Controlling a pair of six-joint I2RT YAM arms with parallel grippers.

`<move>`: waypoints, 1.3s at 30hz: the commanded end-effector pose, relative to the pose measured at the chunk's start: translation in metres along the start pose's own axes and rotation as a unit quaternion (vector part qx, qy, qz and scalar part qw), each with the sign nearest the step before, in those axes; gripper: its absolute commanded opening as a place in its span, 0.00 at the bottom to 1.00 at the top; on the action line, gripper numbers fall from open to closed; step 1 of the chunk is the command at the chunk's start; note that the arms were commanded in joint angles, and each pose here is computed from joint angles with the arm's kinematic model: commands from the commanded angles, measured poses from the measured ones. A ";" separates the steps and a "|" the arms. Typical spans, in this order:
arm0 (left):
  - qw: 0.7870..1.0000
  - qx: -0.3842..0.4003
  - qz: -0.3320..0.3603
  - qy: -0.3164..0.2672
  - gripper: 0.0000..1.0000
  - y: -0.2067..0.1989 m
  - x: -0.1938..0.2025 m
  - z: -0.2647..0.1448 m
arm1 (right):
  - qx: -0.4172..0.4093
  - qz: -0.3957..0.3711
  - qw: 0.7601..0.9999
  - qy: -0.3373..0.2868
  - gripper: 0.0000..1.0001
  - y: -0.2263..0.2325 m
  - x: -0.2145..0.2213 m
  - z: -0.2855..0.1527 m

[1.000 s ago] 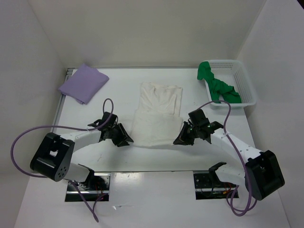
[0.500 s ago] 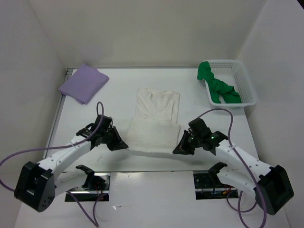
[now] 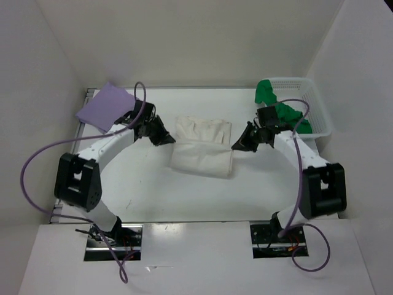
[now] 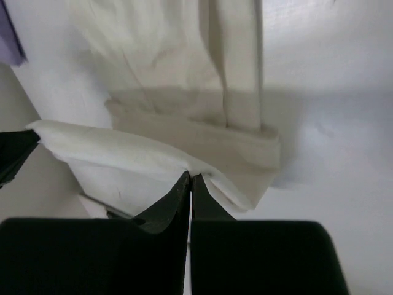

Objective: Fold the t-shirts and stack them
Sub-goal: Fold the long partially folded tshirt into a neat square

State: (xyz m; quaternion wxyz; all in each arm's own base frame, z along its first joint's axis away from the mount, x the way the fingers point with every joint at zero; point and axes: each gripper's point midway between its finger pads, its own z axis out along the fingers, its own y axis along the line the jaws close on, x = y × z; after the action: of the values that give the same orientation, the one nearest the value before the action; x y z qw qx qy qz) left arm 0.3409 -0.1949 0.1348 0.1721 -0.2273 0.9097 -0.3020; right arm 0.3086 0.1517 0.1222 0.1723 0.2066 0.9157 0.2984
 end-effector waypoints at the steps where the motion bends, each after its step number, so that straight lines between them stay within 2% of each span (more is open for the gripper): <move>1: 0.996 0.025 0.046 -0.073 0.00 -0.035 -0.059 0.014 | 0.003 -0.057 0.996 -0.067 0.00 0.008 -0.067 0.006; 4: 0.993 0.036 0.044 -0.101 0.00 -0.056 -0.102 0.030 | 0.010 -0.055 0.996 -0.075 0.00 0.007 -0.103 0.024; 6: 0.992 0.020 0.039 -0.115 0.00 -0.049 -0.125 0.047 | 0.001 -0.060 0.993 -0.098 0.00 0.017 -0.133 0.026; 7: 0.990 0.036 0.045 -0.129 0.00 -0.065 -0.138 0.045 | 0.009 -0.054 0.995 -0.086 0.00 0.010 -0.136 0.041; 9: 0.990 0.031 0.036 -0.136 0.00 -0.061 -0.152 0.062 | 0.008 -0.062 0.992 -0.107 0.00 0.016 -0.161 0.044; 11: 0.989 0.027 0.027 -0.142 0.00 -0.058 -0.167 0.076 | 0.014 -0.055 0.994 -0.091 0.00 0.008 -0.167 0.067; 17: 0.987 0.035 0.017 -0.154 0.00 -0.057 -0.186 0.111 | -0.002 -0.057 0.993 -0.100 0.01 0.015 -0.199 0.100; 20: 0.983 0.047 0.009 -0.175 0.13 -0.063 -0.203 0.111 | -0.011 -0.066 0.992 -0.107 0.11 0.027 -0.207 0.102; 21: 0.981 0.053 0.004 -0.184 0.22 -0.066 -0.211 0.107 | -0.015 -0.064 0.992 -0.112 0.16 0.031 -0.210 0.099; 22: 0.982 0.064 0.007 -0.178 0.41 -0.071 -0.209 0.105 | -0.015 -0.064 0.991 -0.112 0.20 0.032 -0.210 0.099; 23: 0.980 0.068 -0.001 -0.186 0.47 -0.072 -0.218 0.099 | -0.019 -0.066 0.991 -0.117 0.29 0.037 -0.213 0.093; 25: 0.973 0.092 0.006 -0.210 0.53 -0.089 -0.228 0.074 | -0.031 -0.083 0.988 -0.130 0.36 0.054 -0.214 0.078; 27: 0.970 0.100 0.017 -0.219 0.53 -0.096 -0.229 0.062 | -0.026 -0.096 0.984 -0.147 0.42 0.065 -0.218 0.063; 29: 0.971 0.116 0.044 -0.206 0.52 -0.114 -0.213 0.053 | -0.033 -0.112 0.980 -0.158 0.43 0.081 -0.214 0.047; 30: 0.973 0.121 0.053 -0.188 0.49 -0.121 -0.194 0.057 | -0.029 -0.110 0.982 -0.153 0.43 0.075 -0.207 0.049; 31: 0.975 0.124 0.065 -0.174 0.49 -0.121 -0.175 0.060 | -0.047 -0.125 0.980 -0.147 0.37 0.091 -0.192 0.046; 32: 0.978 0.128 0.072 -0.147 0.49 -0.122 -0.154 0.067 | -0.050 -0.122 0.983 -0.128 0.30 0.087 -0.176 0.054; 33: 0.978 0.138 0.086 -0.129 0.49 -0.131 -0.129 0.070 | -0.067 -0.128 0.984 -0.105 0.17 0.091 -0.160 0.059; 35: 0.985 0.125 0.081 -0.092 0.49 -0.106 -0.096 0.092 | -0.078 -0.123 0.988 -0.056 0.05 0.087 -0.119 0.077; 36: 0.986 0.128 0.076 -0.071 0.48 -0.098 -0.085 0.098 | -0.088 -0.123 0.987 -0.046 0.01 0.091 -0.109 0.080; 38: 0.989 0.116 0.066 -0.060 0.46 -0.080 -0.074 0.105 | -0.099 -0.121 0.988 -0.004 0.01 0.089 -0.074 0.091; 39: 0.991 0.104 0.066 -0.052 0.46 -0.065 -0.065 0.110 | -0.105 -0.123 0.987 -0.005 0.01 0.087 -0.072 0.094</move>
State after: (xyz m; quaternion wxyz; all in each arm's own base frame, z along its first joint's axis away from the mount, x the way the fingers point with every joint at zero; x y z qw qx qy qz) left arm 0.4818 -0.2700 0.1329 0.2846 -0.1661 0.8677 -0.3721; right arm 0.4600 0.1991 0.1300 0.2615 0.0994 0.9015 0.3302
